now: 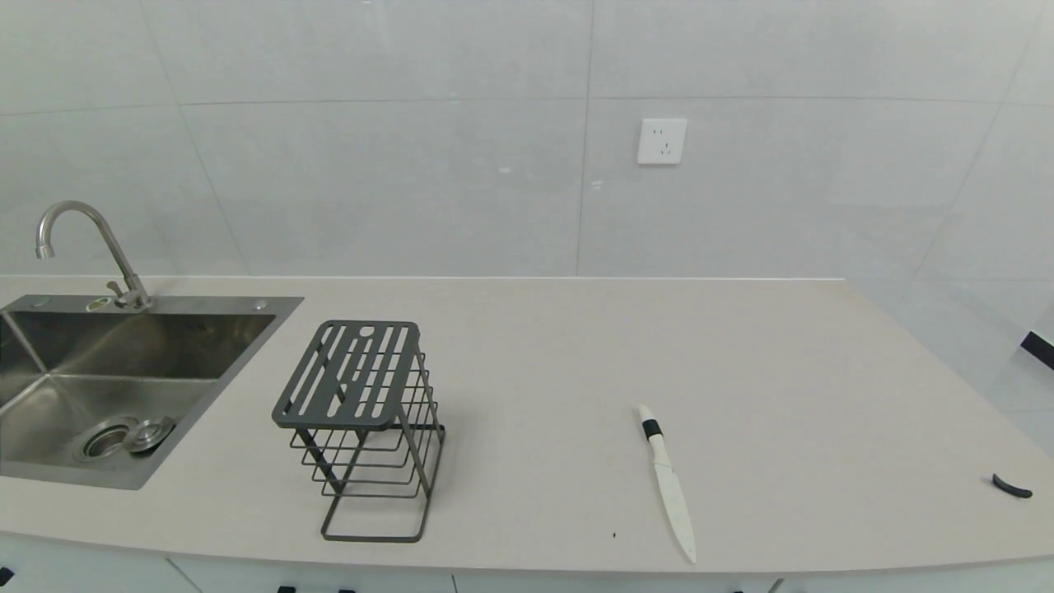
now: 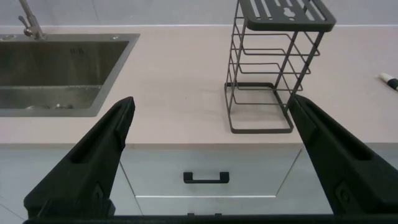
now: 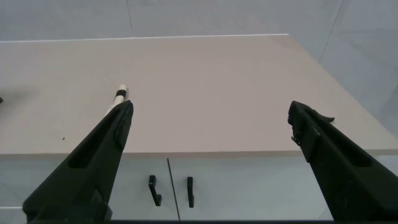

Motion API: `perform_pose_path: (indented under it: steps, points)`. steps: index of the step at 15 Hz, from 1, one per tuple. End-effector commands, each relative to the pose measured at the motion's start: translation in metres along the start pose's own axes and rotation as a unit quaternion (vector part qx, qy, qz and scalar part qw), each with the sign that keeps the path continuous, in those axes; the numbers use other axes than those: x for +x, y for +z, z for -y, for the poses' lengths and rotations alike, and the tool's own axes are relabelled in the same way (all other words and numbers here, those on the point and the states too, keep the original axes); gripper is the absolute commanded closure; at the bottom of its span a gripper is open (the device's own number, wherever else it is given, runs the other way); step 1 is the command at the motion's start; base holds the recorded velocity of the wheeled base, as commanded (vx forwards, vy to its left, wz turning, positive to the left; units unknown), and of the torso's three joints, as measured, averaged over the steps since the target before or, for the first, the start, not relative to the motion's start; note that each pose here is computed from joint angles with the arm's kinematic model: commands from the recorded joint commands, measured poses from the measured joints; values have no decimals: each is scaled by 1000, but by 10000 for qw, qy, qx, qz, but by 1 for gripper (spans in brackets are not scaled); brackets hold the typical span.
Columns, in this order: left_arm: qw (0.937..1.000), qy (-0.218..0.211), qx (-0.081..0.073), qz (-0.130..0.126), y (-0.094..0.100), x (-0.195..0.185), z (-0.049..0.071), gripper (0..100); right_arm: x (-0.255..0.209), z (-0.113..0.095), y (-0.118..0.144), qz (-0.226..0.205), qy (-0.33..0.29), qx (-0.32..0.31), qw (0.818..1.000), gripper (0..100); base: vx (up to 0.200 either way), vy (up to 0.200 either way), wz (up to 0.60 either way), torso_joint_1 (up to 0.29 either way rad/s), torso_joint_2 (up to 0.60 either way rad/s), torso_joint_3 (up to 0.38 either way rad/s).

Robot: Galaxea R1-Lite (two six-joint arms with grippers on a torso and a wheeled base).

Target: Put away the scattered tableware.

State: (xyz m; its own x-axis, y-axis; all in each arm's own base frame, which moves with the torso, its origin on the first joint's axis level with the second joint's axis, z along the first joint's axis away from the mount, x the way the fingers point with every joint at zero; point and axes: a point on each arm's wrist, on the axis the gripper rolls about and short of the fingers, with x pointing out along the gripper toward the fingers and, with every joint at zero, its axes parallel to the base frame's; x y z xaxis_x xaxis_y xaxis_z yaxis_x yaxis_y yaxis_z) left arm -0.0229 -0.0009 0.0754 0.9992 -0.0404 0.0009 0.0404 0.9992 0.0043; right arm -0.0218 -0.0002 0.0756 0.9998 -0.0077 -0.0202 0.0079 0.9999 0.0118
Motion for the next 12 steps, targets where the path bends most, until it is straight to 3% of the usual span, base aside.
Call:
perform_pose_path:
  steps: [1,2,5,12]
  points:
    - [10000,-5,2,-4,0,0,0,0,0,0,0,-6,0,2,10000,0,0,0,0,0,0,0]
    - [10000,-5,2,-4,0,0,0,0,0,0,0,-6,0,2,10000,0,0,0,0,0,0,0]
    - [10000,-5,2,-4,0,0,0,0,0,0,0,-6,0,2,10000,0,200,0,0,-10,-2,2]
    - [10000,-28,17,-4,0,0,0,0,0,0,0,-6,0,2,10000,0,0,0,0,7,3,-2]
